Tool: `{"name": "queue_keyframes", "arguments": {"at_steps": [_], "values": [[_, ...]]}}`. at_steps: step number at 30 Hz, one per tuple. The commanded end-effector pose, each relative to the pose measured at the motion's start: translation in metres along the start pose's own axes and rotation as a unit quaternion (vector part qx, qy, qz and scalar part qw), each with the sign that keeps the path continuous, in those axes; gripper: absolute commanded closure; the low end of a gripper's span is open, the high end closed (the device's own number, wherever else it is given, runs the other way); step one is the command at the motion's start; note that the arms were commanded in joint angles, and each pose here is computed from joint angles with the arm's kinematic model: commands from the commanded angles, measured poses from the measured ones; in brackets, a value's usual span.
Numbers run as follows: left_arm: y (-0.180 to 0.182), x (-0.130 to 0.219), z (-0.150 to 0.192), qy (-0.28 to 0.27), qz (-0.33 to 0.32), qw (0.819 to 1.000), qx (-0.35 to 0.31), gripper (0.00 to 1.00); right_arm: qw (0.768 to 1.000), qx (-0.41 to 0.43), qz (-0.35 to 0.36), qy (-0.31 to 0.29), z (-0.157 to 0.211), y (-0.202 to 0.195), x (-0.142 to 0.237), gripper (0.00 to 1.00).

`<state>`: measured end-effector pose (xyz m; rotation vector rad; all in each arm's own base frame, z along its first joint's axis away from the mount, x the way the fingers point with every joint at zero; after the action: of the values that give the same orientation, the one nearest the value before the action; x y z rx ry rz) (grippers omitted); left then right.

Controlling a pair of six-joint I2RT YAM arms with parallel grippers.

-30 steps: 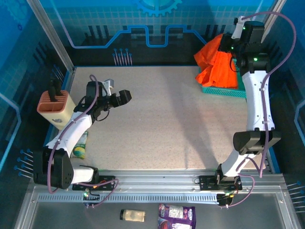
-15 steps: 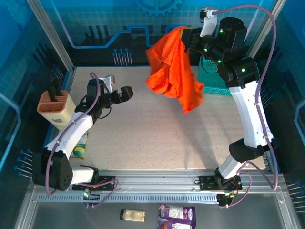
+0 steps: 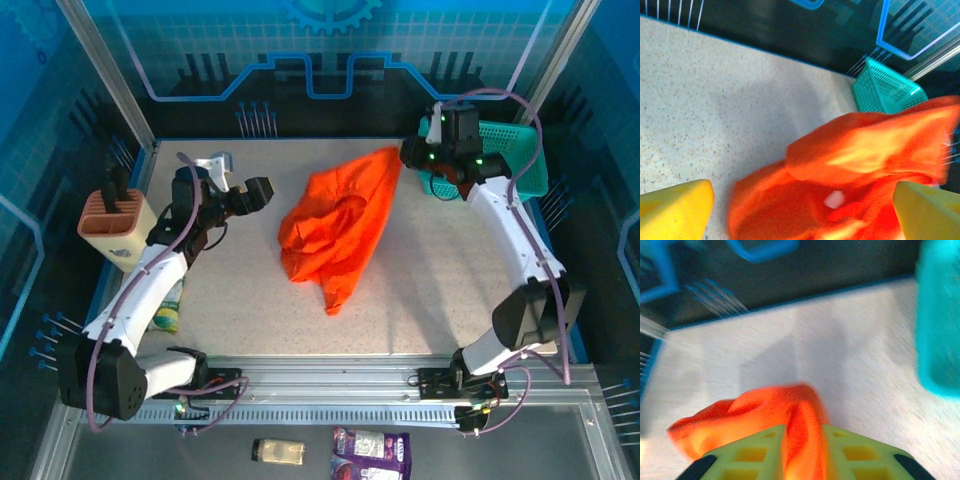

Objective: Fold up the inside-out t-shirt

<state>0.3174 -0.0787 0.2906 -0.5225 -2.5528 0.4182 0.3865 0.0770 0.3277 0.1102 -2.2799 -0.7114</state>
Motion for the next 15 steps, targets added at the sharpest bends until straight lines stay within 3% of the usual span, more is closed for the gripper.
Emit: {"name": "queue_keyframes", "arguments": {"at_steps": [1,9,15], "values": [[-0.003,-0.017,0.018,0.065,0.013,0.998,-0.006,0.09,0.999,-0.018,0.037,0.025,0.016,-0.024,-0.006,0.7],[-0.02,-0.06,0.053,0.172,0.041,0.984,-0.007,0.19,0.993,0.014,0.021,0.118,0.072,-0.031,-0.039,0.65],[-0.042,-0.094,0.072,0.241,0.044,0.968,-0.045,0.24,0.98,0.071,0.043,0.182,0.106,-0.026,-0.076,0.62]]}}
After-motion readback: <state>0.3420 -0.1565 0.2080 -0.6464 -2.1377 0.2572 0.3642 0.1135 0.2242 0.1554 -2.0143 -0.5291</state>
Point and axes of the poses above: each hand's point on the last joint's axis, 136 mm out from that joint toward the fingers, its own x axis back along the fingers, its own y axis along the line the jaws close on, z = x × y, the point moved 8 cm from there along x, back along the fingers, and after that the axes turned 12 degrees about -x, right-handed, at the moved point
